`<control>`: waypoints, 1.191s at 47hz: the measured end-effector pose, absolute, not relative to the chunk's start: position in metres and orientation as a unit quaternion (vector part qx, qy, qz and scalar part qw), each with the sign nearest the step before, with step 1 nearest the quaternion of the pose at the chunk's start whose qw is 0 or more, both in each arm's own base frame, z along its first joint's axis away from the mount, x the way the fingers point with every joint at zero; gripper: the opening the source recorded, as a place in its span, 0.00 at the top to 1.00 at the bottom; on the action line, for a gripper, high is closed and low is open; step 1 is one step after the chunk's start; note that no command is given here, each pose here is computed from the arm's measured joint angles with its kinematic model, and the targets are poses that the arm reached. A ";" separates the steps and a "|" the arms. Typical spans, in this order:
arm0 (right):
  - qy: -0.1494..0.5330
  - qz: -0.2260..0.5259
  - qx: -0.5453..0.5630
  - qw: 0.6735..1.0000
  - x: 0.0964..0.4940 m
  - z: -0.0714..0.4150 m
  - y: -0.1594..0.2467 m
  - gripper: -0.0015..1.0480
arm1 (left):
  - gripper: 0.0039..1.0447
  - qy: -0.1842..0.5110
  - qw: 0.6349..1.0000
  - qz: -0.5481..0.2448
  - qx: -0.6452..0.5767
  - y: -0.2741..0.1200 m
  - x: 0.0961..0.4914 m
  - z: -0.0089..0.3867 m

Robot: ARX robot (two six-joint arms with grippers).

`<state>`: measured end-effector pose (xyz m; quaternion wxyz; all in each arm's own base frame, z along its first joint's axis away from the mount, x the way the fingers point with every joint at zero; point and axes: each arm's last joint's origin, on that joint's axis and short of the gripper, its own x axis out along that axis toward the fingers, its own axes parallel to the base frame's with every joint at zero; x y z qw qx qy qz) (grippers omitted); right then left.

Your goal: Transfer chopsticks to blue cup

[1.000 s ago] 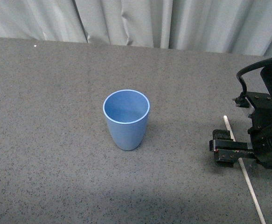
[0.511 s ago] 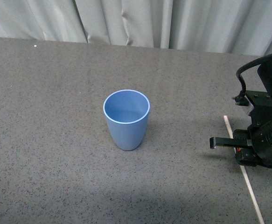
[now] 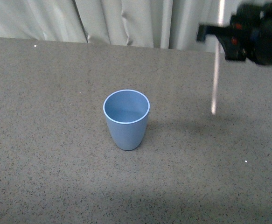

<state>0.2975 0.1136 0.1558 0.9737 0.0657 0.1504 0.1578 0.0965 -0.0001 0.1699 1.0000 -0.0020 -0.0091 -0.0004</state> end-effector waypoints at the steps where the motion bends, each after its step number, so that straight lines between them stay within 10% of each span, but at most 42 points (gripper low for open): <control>1: 0.129 0.170 0.066 0.975 0.296 0.161 0.118 0.99 | 0.06 -0.009 1.000 0.000 -0.002 0.000 0.097 0.170; 16: 0.055 0.303 0.046 0.950 0.290 0.160 0.182 0.99 | 0.06 -0.009 1.000 0.000 -0.002 0.000 0.097 0.170; 56: 0.153 0.321 -0.004 0.935 0.293 0.094 0.210 0.91 | 0.06 -0.009 1.000 0.000 -0.002 0.000 0.097 0.170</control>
